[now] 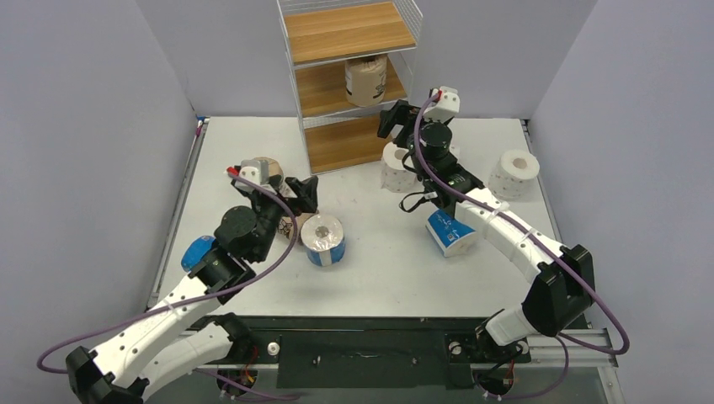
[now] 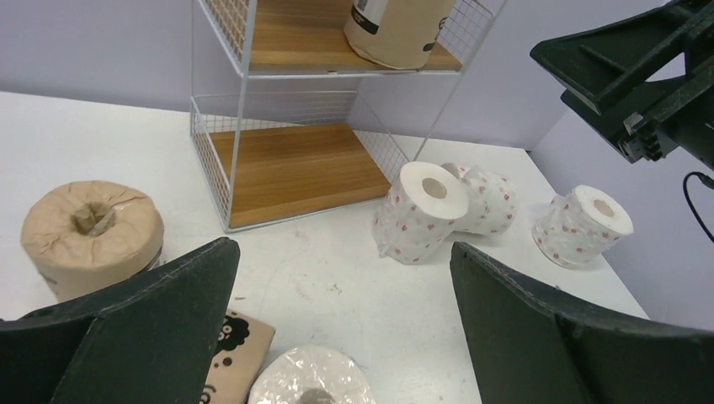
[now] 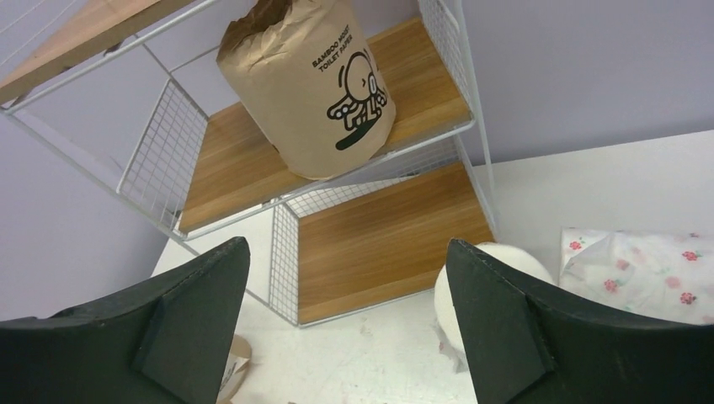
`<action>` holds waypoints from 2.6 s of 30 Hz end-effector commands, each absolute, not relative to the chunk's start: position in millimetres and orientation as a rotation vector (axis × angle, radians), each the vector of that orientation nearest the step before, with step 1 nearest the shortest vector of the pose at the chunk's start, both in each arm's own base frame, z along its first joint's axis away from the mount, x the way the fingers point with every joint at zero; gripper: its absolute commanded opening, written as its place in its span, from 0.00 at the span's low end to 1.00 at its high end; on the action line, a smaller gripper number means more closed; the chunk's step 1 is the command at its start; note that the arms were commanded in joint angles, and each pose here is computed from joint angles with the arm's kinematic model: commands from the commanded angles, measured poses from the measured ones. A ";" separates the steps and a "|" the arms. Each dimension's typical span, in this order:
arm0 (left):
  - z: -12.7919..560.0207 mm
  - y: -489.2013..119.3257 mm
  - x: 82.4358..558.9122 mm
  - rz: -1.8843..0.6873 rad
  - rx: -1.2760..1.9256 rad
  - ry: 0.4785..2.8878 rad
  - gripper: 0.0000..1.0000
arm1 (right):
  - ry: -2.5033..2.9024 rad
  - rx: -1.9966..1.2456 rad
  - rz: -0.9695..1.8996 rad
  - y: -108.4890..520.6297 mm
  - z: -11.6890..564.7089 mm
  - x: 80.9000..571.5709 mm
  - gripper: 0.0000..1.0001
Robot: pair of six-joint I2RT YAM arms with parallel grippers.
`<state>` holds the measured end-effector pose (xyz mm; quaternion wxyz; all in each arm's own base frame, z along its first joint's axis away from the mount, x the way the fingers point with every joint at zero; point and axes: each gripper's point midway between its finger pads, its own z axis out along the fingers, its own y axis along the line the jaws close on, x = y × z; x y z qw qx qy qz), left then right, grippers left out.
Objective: Place and organize the paper towels onto the shelf
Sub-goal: Place the paper towel on the shelf.
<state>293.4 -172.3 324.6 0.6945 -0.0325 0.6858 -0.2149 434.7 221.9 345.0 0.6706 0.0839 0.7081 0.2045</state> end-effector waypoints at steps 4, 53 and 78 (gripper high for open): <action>297.8 -144.6 269.6 -0.447 -0.108 1.592 0.96 | 1.456 0.252 0.409 213.6 374.6 457.1 0.82; 262.8 -135.5 257.2 -0.397 -0.060 1.687 0.96 | 1.437 0.270 0.427 260.3 335.8 562.6 0.83; 258.4 -132.3 252.8 -0.406 -0.073 1.694 0.96 | 1.446 0.381 0.353 228.6 340.4 593.7 0.82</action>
